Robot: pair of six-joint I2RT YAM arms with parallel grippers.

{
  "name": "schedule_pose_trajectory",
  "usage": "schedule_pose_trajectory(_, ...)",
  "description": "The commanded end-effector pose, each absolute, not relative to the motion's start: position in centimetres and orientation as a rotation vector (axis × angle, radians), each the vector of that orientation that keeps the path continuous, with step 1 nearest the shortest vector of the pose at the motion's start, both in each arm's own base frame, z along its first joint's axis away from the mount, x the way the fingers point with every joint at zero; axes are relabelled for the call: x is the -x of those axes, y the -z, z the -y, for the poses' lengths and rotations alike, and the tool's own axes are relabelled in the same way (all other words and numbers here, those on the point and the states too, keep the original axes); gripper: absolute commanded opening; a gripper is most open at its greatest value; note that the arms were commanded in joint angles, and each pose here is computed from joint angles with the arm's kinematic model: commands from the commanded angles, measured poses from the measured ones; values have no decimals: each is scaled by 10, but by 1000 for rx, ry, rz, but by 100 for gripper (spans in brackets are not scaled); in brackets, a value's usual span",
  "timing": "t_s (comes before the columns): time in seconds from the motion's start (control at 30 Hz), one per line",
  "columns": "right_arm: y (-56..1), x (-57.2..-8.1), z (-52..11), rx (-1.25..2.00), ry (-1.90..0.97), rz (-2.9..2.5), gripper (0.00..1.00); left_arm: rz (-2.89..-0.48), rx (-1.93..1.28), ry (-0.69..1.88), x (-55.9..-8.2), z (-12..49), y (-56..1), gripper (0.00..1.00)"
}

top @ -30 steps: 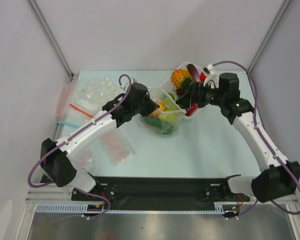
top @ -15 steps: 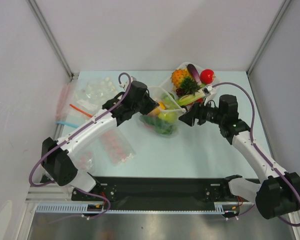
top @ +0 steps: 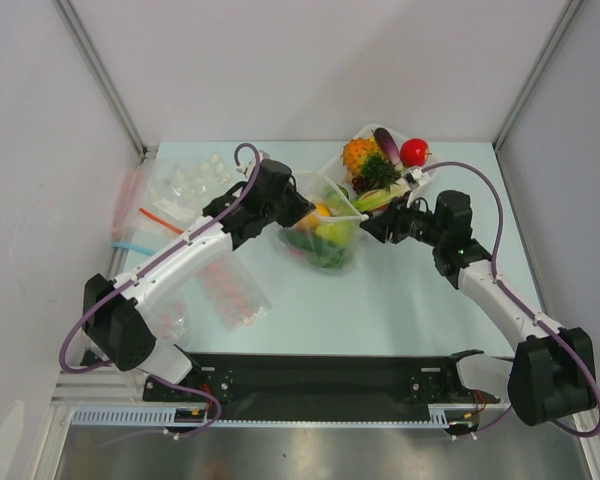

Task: Place the food in the zip-top bag and seal the zipper
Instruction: Zip the zipper food storage bag at the center of the board.

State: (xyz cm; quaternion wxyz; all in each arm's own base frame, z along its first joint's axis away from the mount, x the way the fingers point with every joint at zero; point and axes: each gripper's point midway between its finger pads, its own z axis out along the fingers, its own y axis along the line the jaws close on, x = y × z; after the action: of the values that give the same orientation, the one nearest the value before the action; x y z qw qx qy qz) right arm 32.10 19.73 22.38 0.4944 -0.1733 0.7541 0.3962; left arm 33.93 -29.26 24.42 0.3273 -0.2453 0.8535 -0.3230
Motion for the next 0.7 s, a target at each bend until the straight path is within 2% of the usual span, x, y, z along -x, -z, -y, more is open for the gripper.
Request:
schedule_pose_trajectory(0.0, -238, -330, -194, 418, -910, -1735, 50, -2181, 614, 874, -348, 292, -268, 4)
schedule_pose_trajectory(0.03, -238, -331, -193, 409, -906, -1737, 57, -2183, 613, 874, -349, 292, -267, 4)
schedule_pose_trajectory(0.07, -236, -331, -192, 408, -900, -1740, 58, -2182, 611, 878, -349, 293, -268, 4)
schedule_pose_trajectory(0.2, -224, -335, -192, 399, -900, -1756, 55, -2190, 607, 884, -350, 295, -268, 4)
schedule_pose_trajectory(0.4, -225, -337, -200, 415, -937, -1722, 29, -2201, 594, 893, -351, 299, -266, 5)
schedule_pose_trajectory(0.43, -225, -336, -201, 426, -936, -1719, 18, -2205, 592, 896, -351, 300, -265, 5)
schedule_pose_trajectory(0.47, -225, -335, -202, 436, -937, -1718, 12, -2204, 589, 896, -351, 301, -264, 5)
schedule_pose_trajectory(0.5, -226, -333, -205, 448, -943, -1717, 10, -2206, 587, 893, -351, 301, -263, 5)
schedule_pose_trajectory(0.6, -228, -329, -206, 464, -955, -1709, 7, -2195, 546, 876, -353, 300, -268, 16)
schedule_pose_trajectory(0.63, -229, -328, -207, 466, -958, -1706, 6, -2186, 529, 871, -354, 299, -273, 28)
schedule_pose_trajectory(0.67, -232, -327, -208, 473, -966, -1699, 5, -2188, 485, 834, -355, 296, -273, 35)
